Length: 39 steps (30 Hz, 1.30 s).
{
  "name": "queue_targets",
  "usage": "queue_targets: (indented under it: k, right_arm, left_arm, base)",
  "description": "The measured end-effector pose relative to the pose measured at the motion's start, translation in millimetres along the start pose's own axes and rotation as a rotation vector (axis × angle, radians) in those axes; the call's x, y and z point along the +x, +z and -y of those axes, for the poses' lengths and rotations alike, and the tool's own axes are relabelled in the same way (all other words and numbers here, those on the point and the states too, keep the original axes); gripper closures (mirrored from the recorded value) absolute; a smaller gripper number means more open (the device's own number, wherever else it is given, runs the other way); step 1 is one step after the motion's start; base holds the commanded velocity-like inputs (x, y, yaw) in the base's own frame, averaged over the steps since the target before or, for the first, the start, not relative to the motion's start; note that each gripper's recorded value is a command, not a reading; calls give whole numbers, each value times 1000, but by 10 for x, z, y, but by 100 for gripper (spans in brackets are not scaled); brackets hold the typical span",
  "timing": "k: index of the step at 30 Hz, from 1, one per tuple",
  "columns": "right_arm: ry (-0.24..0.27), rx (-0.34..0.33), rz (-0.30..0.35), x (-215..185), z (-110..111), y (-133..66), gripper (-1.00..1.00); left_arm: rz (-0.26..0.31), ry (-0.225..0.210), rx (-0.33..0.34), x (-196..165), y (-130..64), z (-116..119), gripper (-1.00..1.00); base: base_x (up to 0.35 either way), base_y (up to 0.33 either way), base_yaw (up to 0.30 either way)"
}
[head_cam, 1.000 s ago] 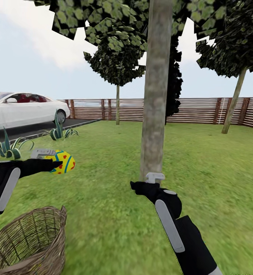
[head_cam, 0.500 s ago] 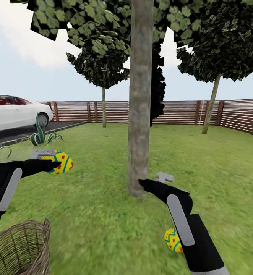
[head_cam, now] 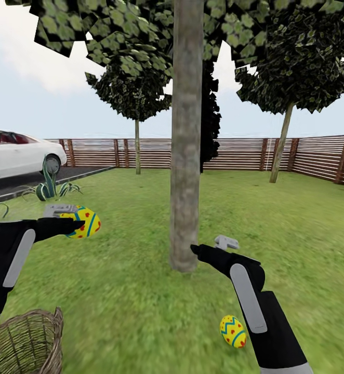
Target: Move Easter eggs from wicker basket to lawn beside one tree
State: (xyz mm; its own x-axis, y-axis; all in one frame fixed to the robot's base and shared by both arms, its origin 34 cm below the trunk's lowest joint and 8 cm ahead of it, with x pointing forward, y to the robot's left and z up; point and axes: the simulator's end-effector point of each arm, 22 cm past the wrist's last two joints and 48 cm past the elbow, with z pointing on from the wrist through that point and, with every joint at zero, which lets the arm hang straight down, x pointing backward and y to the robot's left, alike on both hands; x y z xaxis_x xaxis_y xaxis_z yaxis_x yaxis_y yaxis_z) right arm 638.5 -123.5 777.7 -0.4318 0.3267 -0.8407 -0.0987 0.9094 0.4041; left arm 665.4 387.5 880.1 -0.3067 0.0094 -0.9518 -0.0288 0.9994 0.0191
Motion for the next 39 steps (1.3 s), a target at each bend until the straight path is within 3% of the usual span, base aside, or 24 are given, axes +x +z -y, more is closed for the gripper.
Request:
queue_targets:
  k: [9, 16, 18, 22, 27, 31, 39]
  right_arm:
    - [43, 23, 21, -291, 95, -76, -100]
    - [93, 55, 45, -546, 257, -157, -100]
    - [99, 60, 50, -605, 273, -177, -100]
    - [118, 72, 60, -730, 323, -223, -100]
    - [127, 78, 68, -863, 327, -271, -100]
    - [126, 79, 73, -962, 295, -309, -100]
    - [133, 85, 59, -1116, 290, -389, -100]
  left_arm:
    - [-144, -58, -24, 335, 278, -61, 100]
    - [-354, -144, 23, 1031, 611, 324, 100]
    - [-382, -158, 18, 1143, 675, 372, 100]
    - [-448, -144, 56, 1322, 754, 765, 100]
    - [-523, -152, 51, 1388, 914, 1015, 100]
    - [-529, -158, 16, 1389, 1026, 1006, 100]
    - [-539, -169, 7, 1271, 1067, 1067, 100]
  base:
    - [0, 0, -205]
    - [0, 0, -223]
    - [0, 0, -224]
    - [0, 0, -224]
    - [0, 0, -225]
    - [0, 0, -226]
    - [0, 0, -226]
